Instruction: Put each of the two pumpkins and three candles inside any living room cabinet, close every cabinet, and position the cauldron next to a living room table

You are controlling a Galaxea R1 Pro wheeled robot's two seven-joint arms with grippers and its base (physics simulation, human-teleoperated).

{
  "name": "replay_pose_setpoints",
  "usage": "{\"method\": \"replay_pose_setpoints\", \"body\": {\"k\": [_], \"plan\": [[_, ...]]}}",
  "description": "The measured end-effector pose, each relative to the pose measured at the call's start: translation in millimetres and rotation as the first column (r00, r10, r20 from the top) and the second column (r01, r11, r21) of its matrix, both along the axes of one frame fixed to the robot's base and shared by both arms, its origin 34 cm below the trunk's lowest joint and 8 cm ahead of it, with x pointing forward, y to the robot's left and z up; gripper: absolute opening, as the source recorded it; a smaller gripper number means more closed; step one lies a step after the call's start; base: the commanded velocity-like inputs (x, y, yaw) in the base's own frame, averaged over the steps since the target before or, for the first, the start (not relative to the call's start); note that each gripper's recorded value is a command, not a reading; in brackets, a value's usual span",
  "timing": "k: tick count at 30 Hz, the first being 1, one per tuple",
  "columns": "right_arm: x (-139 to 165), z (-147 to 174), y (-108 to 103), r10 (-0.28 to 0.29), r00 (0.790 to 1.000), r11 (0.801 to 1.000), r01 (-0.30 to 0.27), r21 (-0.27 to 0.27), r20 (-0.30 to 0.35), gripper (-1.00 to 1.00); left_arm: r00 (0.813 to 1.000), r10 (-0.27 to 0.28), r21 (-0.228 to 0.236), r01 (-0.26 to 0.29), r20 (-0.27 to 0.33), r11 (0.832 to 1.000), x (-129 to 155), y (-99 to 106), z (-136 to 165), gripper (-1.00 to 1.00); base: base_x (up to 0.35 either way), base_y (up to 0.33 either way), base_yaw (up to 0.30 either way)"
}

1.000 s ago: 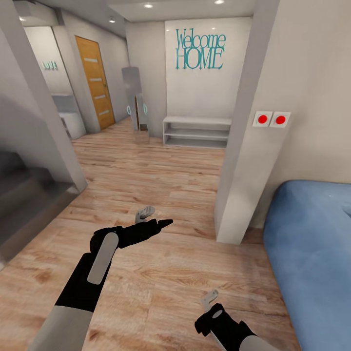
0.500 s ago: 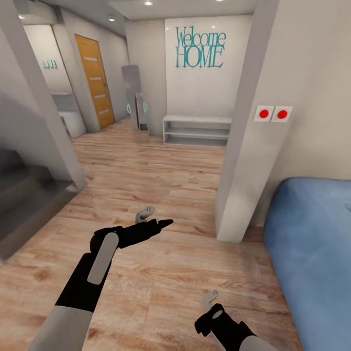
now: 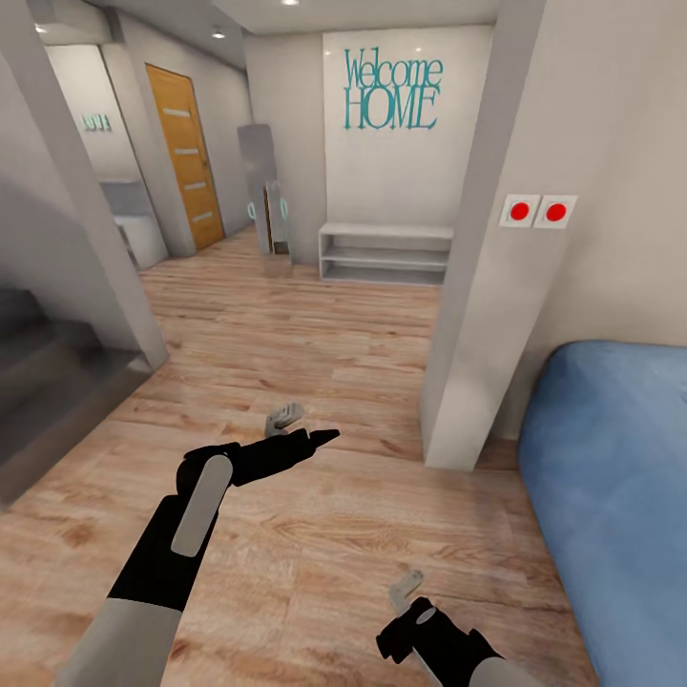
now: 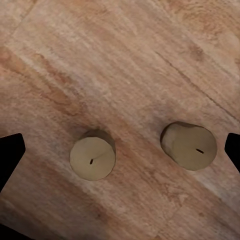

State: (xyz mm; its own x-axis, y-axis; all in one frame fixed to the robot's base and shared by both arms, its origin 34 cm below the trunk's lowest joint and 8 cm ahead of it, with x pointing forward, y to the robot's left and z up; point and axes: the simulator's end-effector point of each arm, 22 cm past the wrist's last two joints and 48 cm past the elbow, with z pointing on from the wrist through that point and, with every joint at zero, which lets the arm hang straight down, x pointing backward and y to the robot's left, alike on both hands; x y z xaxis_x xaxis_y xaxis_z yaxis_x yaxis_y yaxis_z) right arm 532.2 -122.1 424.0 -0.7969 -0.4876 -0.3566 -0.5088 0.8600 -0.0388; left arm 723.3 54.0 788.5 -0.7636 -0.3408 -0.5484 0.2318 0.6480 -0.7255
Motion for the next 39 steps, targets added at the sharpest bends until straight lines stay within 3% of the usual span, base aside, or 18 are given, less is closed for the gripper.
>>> {"method": "replay_pose_setpoints", "body": {"k": [30,39], "plan": [[-4,-57,6,0.005,1.000,1.000,-0.006,0.020,0.027,1.00,1.000,0.000,0.000,0.000,-0.002,1.000,-9,0,-60,1.00,0.000,0.000,0.000],[-1,-71,14,0.014,0.998,0.999,-0.017,0.048,0.069,1.00,1.000,-0.001,-0.002,0.001,0.001,1.000,-12,0,-78,1.00,0.000,0.000,0.000]]}}
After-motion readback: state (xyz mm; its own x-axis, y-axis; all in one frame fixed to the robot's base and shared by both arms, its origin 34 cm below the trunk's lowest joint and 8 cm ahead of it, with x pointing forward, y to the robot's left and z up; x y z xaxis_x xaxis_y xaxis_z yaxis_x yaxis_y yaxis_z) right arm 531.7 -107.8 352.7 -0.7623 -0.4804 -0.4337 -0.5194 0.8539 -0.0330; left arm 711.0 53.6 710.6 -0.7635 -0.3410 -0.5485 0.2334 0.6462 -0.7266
